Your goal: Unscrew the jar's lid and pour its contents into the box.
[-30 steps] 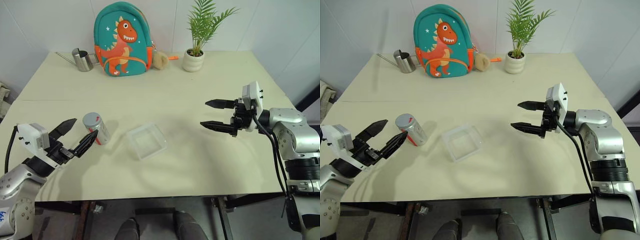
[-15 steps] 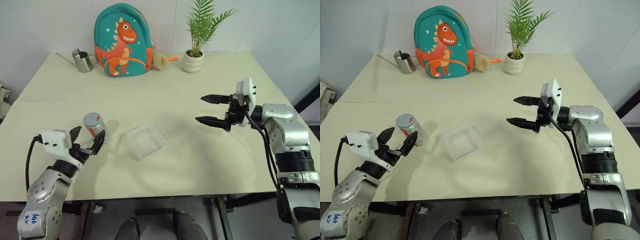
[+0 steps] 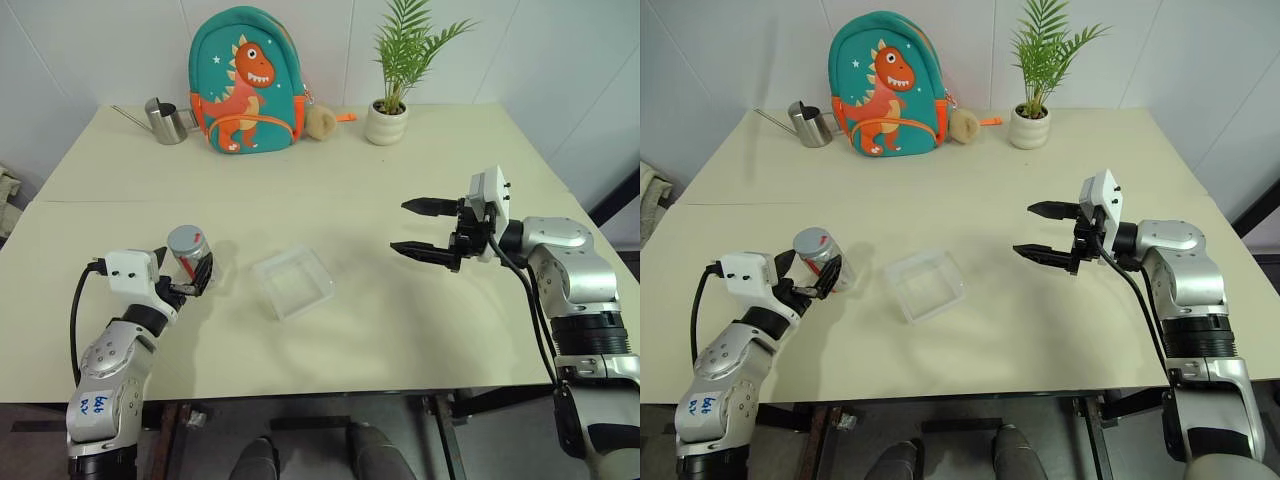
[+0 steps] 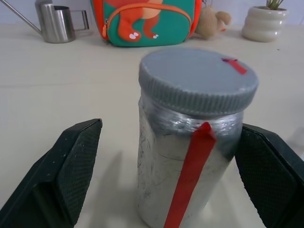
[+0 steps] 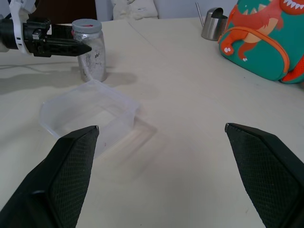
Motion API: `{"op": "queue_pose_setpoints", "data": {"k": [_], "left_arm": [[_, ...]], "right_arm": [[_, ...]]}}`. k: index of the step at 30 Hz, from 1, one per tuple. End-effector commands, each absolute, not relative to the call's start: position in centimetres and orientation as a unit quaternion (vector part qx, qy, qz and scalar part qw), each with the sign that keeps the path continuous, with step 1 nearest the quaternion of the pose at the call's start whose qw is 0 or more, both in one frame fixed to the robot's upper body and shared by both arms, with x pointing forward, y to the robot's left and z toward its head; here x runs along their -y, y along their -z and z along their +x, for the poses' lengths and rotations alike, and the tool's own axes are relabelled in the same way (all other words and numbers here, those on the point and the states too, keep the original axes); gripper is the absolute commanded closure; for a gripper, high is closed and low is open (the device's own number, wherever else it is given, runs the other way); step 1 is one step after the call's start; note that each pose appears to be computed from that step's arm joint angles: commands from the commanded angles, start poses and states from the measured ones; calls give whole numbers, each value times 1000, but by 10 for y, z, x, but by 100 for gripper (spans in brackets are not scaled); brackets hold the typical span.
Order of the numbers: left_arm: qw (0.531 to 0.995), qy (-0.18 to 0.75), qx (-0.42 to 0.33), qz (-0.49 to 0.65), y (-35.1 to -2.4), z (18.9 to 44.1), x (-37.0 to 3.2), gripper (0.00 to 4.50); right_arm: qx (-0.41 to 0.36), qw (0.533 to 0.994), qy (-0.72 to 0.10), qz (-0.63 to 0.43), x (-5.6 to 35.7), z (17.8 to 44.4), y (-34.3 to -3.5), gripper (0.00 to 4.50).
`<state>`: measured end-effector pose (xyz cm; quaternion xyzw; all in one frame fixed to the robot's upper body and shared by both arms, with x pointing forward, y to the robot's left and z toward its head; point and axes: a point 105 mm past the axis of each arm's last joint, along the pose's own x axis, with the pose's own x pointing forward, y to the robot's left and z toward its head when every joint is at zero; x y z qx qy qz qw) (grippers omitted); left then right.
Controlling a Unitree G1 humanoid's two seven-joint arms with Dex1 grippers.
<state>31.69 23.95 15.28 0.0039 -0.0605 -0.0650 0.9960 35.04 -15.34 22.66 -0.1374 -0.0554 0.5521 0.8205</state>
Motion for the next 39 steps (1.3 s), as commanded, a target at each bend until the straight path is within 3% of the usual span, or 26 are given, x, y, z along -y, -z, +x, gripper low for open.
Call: {"op": "queue_pose_setpoints", "data": {"k": [1, 11, 17, 20, 26, 30, 39], "left_arm": [[993, 78, 87, 14, -163, 321, -233, 4], [991, 90, 99, 14, -167, 328, -228, 4], [990, 96, 103, 17, -168, 328, -226, 185], [990, 96, 98, 18, -166, 328, -227, 247], [989, 104, 102, 32, -173, 327, -229, 247], [958, 234, 165, 6, -210, 324, -203, 247], [904, 401, 132, 72, -229, 327, -170, 247]], "right_arm": [[81, 820, -548, -144, 155, 345, -241, 0], [80, 826, -538, -148, 158, 345, -243, 0], [81, 828, -535, -149, 159, 345, -244, 0], [82, 828, -535, -149, 159, 345, -245, 0], [105, 830, -525, -159, 151, 343, -252, 0], [135, 852, -488, -130, 128, 345, -270, 0], [153, 873, -456, -79, 74, 317, -275, 0]]}}
